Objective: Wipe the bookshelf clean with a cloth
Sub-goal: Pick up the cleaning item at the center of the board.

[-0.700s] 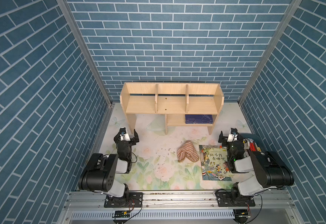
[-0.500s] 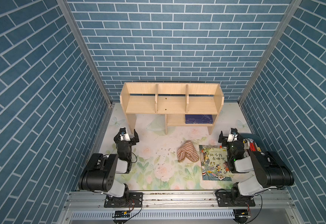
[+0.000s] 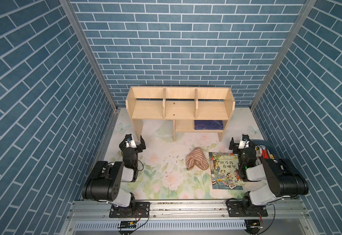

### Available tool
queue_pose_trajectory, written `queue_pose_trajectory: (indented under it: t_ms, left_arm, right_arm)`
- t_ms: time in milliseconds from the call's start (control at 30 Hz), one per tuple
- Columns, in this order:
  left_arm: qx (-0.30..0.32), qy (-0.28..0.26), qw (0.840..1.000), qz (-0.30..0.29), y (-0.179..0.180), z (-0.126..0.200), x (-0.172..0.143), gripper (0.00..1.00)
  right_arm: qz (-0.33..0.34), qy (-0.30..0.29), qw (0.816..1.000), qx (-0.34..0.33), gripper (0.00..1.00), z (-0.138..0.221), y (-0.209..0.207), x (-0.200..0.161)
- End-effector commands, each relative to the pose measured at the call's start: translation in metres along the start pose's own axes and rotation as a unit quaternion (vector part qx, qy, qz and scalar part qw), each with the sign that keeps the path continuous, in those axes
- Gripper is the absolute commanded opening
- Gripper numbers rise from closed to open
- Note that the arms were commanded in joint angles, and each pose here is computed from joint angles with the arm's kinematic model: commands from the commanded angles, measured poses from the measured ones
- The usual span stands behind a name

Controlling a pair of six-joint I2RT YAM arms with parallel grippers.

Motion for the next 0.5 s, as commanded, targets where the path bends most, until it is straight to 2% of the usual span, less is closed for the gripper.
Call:
queue_pose_trajectory:
  t_ms: [0,67,167,267,367,467]
  left_arm:
    - [-0.003,-0.003,1.000,-0.001,-0.001,-0.003,0.002,1.00]
    - [0.008,-0.004,1.000,0.003,0.001,-0.006,0.010,1.00]
    - [0.049,0.037,0.998,-0.002,0.005,-0.022,0.027,1.00]
    - [0.090,0.042,0.995,0.021,0.014,-0.018,0.037,1.00]
    - [0.144,0.030,0.987,0.066,0.026,-0.009,0.050,1.00]
    - [0.190,0.047,0.975,0.102,0.034,-0.003,0.065,1.00]
  right_arm:
    - [-0.012,-0.019,1.000,0.000,1.00,-0.001,-0.001,0.009]
    - [-0.016,-0.021,0.999,-0.021,1.00,0.000,-0.005,0.014]
    - [-0.024,-0.024,0.996,-0.079,1.00,0.010,-0.011,0.040]
    - [-0.089,0.039,0.988,-0.123,1.00,0.020,-0.021,0.056]
    - [-0.168,0.041,0.978,-0.117,1.00,0.047,-0.026,0.050]
    - [-0.239,0.055,0.968,-0.054,1.00,0.065,-0.016,0.039]
Point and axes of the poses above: each gripper's point midway between its finger pads, its own z axis back along the fingers, its own y axis along the line the jaws close on, x = y × z, the point moved 6 cm from there along z, back along the fingers, and after that the axes turned 1 degree about z, right-handed, at the moved point
